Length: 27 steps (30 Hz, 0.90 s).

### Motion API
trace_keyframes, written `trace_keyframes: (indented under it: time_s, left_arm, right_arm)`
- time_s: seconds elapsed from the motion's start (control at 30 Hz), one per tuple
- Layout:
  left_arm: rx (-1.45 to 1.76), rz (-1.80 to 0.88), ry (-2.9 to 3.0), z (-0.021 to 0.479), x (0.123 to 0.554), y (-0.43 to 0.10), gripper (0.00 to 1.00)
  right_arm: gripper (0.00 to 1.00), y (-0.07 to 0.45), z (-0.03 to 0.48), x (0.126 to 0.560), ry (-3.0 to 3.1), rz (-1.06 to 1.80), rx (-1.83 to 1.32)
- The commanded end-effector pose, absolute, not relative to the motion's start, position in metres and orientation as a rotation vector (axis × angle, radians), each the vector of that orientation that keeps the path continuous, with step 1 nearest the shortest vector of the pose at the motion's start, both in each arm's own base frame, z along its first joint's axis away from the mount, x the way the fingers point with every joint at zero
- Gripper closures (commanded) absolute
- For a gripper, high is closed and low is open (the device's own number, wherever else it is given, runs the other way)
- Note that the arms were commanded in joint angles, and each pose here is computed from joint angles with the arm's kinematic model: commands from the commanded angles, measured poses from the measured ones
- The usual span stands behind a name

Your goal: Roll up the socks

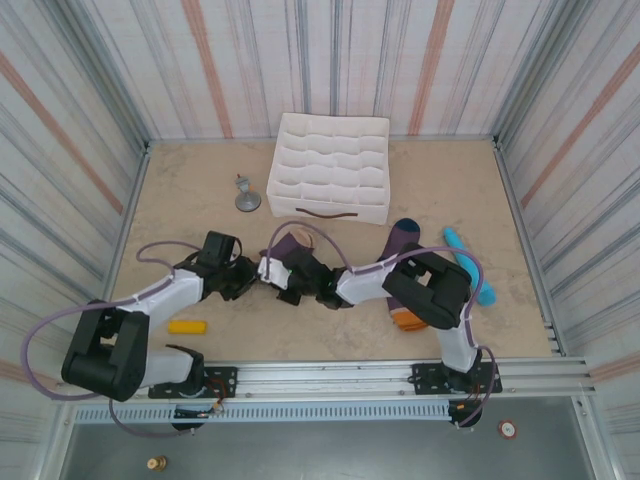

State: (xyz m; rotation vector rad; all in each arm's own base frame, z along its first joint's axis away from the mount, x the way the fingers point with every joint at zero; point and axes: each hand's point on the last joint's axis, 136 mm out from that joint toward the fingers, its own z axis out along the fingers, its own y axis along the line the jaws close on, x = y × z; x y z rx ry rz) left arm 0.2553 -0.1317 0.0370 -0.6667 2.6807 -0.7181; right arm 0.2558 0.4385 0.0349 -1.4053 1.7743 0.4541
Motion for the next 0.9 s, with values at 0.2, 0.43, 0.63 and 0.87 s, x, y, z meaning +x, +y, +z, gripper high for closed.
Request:
trace_keyframes:
  time_s: [0.2, 0.43, 0.63, 0.87]
  left_arm:
    - [-0.619, -0.861, 2.575, 0.067, 0.245, -0.134, 0.24]
    - [-0.649, -0.873, 2.539, 0.07, 0.244, -0.126, 0.24]
    - [-0.658, -0.9, 2.545, 0.064, 0.245, -0.13, 0.24]
    - [-0.666, -0.913, 2.547, 0.058, 0.246, -0.132, 0.24]
  right_arm:
    - [0.98, 0.376, -0.038, 0.243, 2.292, 0.603, -1.421]
    - [0.98, 0.378, -0.03, 0.247, 2.383, 0.815, -1.317]
    - [0.96, 0.38, -0.011, 0.258, 2.499, 1.154, -1.137]
    - [0.98, 0.38, 0.003, 0.278, 2.622, 1.544, -0.827]
